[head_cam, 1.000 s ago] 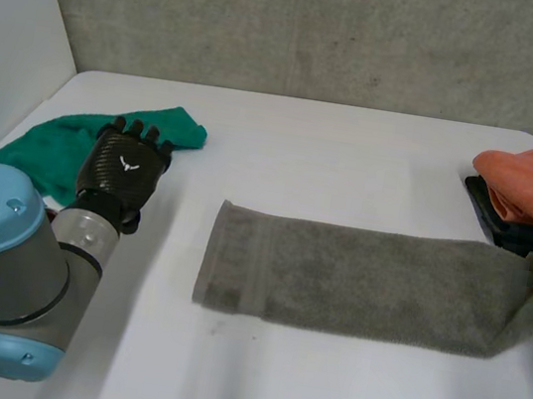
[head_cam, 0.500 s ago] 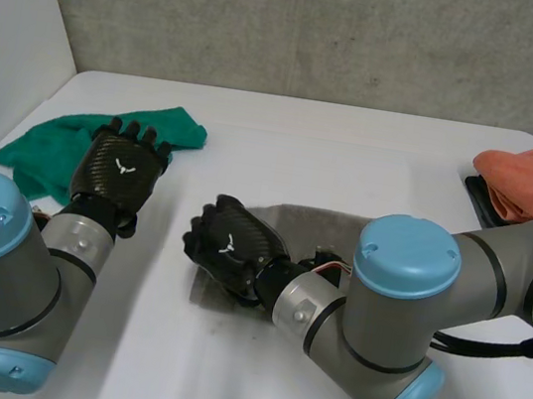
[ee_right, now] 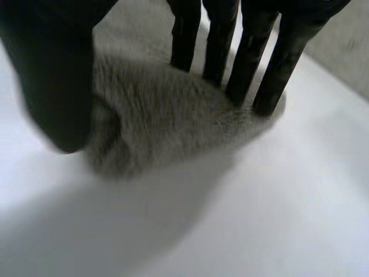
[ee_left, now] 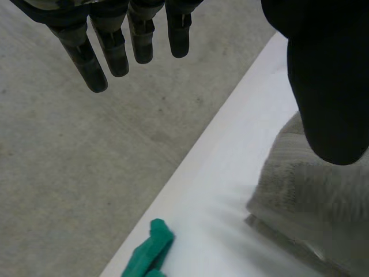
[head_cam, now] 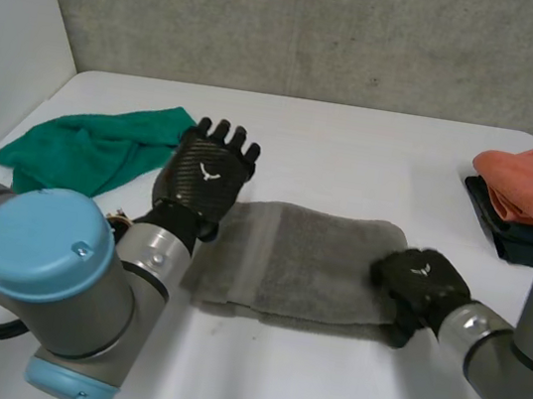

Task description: Fold the laundry.

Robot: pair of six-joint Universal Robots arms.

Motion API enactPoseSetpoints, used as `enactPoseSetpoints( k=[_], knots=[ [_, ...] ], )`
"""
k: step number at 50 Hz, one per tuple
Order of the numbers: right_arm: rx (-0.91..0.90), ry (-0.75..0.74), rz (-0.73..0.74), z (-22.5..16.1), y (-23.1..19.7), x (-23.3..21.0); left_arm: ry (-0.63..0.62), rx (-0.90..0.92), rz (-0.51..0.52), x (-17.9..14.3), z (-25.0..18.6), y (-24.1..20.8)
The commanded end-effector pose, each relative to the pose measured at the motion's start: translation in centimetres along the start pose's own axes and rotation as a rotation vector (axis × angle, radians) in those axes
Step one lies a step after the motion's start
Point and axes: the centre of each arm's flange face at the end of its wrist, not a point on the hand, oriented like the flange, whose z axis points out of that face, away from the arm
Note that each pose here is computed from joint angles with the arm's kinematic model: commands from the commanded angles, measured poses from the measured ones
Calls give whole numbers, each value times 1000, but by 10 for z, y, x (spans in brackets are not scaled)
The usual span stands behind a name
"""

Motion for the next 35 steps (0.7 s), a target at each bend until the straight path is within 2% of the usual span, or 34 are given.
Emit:
enactPoseSetpoints(
  k=[1,6,9,14,17,18,22,24,29,33,34,35],
  knots=[
    [-41,58,-100,8,14,24,17,-25,2,5,-2,7],
    [52,136,-231,12,-15,37,21,-36,1,3,-8,8],
    [137,131,-287,7,-42,25,5,-31,-1,-4,-11,4],
    [306,-13,-403,2,-81,-43,-19,-48,-2,-13,-11,9],
    [345,-102,-466,3,-81,-79,-34,-53,-2,-17,-11,9],
    [371,-155,-522,1,-80,-102,-35,-57,-2,-18,-11,10],
    [431,-279,-653,-10,-73,-150,-59,-74,-1,-27,-10,14],
    [440,-308,-669,-13,-70,-159,-77,-69,-4,-33,-9,12],
    [432,-305,-547,-11,-74,-154,-92,-51,-17,-37,-6,7],
    [396,-192,-220,-4,-91,-97,-101,-21,-35,-39,-1,-1],
    [399,-146,-60,-8,-99,-69,-102,-13,-42,-39,0,-4],
    [400,-132,19,-10,-101,-57,-102,10,-67,-39,3,-11]
  ],
)
